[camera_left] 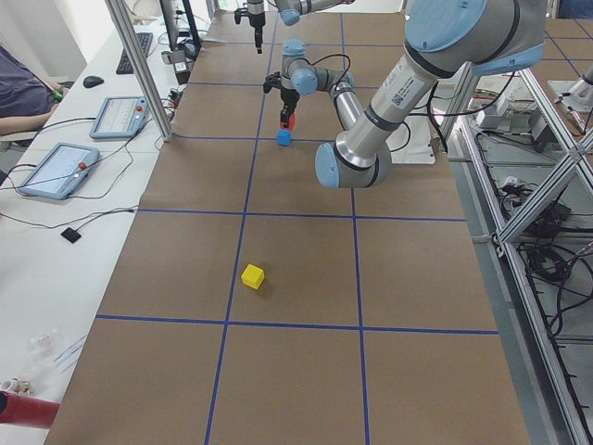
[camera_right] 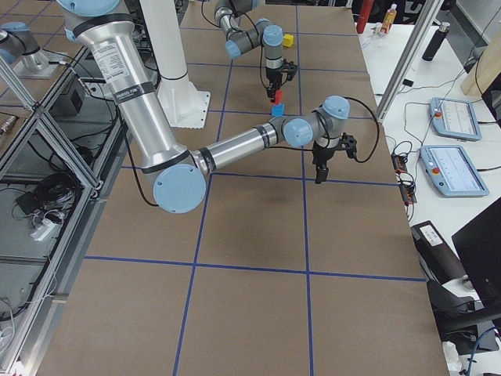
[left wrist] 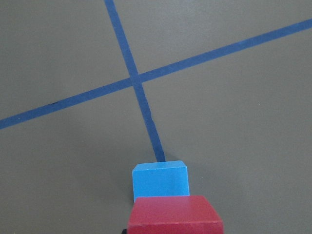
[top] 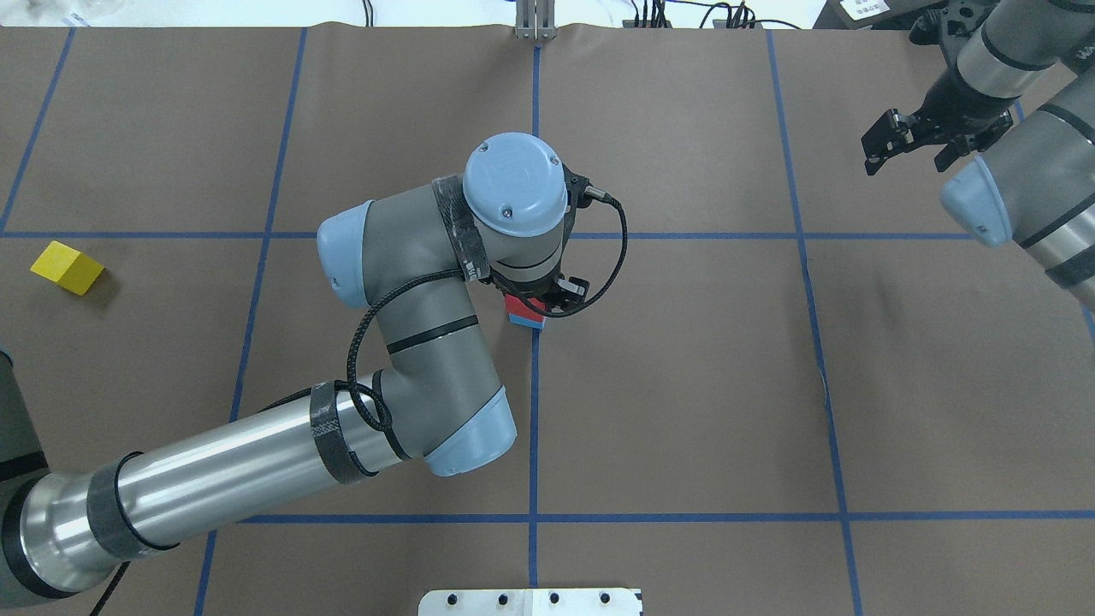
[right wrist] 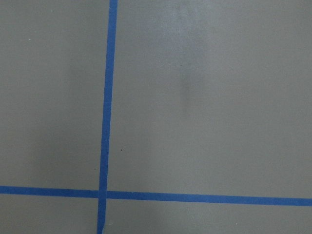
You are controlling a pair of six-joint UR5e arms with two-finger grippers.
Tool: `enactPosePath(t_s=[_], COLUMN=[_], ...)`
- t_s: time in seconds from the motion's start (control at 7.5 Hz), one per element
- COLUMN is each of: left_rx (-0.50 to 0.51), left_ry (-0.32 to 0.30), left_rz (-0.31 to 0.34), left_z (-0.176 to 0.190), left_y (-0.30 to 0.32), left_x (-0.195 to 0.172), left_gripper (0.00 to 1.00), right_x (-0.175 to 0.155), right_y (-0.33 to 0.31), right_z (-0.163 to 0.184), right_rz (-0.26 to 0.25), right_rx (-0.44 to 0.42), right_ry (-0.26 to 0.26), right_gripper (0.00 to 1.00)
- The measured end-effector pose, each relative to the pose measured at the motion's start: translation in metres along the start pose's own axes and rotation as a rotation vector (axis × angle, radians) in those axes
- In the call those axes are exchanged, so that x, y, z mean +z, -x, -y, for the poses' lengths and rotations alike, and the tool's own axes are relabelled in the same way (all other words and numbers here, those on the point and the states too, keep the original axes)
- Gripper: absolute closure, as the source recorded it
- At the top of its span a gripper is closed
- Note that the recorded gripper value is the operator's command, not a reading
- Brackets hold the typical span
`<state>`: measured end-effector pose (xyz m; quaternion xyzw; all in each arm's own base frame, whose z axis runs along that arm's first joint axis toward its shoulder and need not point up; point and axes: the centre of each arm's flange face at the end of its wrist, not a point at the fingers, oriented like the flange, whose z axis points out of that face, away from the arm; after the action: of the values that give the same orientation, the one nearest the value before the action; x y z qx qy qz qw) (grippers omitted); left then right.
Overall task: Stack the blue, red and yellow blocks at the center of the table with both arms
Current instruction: 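Carry the red cube with the left gripper over the blue cube, then lower the red cube onto the blue cube and open the left gripper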
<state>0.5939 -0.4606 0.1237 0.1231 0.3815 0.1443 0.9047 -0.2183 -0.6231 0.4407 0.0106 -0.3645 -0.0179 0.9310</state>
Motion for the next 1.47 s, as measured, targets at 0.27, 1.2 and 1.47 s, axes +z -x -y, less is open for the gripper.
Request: enactPosePath(t_s=[0.27, 1.2, 1.47], left_rx=[-0.024, -0.098, -0.1], left_ry=[-0.001, -0.014, -0.017], left_rz=[-0.001, 0.005, 0.0], left_z=[0.001, 0.016, 0.018], left_y=[0.0, 0.013, 0.012], left_x=[0.0, 0.018, 0.019], left_gripper=[1.0, 1.0, 1.0], right_x=[0.0, 0.003, 0.003], right_y=[0.0, -0.002, -0.002], right_z=[0.0, 0.001, 0.001], right_rz=[0.001, -0.002, -0.003], right_rx=[0.0, 0.002, 0.002], right_ry=[0.001, 0.004, 0.004], right_gripper=[0.01, 0.01, 0.01])
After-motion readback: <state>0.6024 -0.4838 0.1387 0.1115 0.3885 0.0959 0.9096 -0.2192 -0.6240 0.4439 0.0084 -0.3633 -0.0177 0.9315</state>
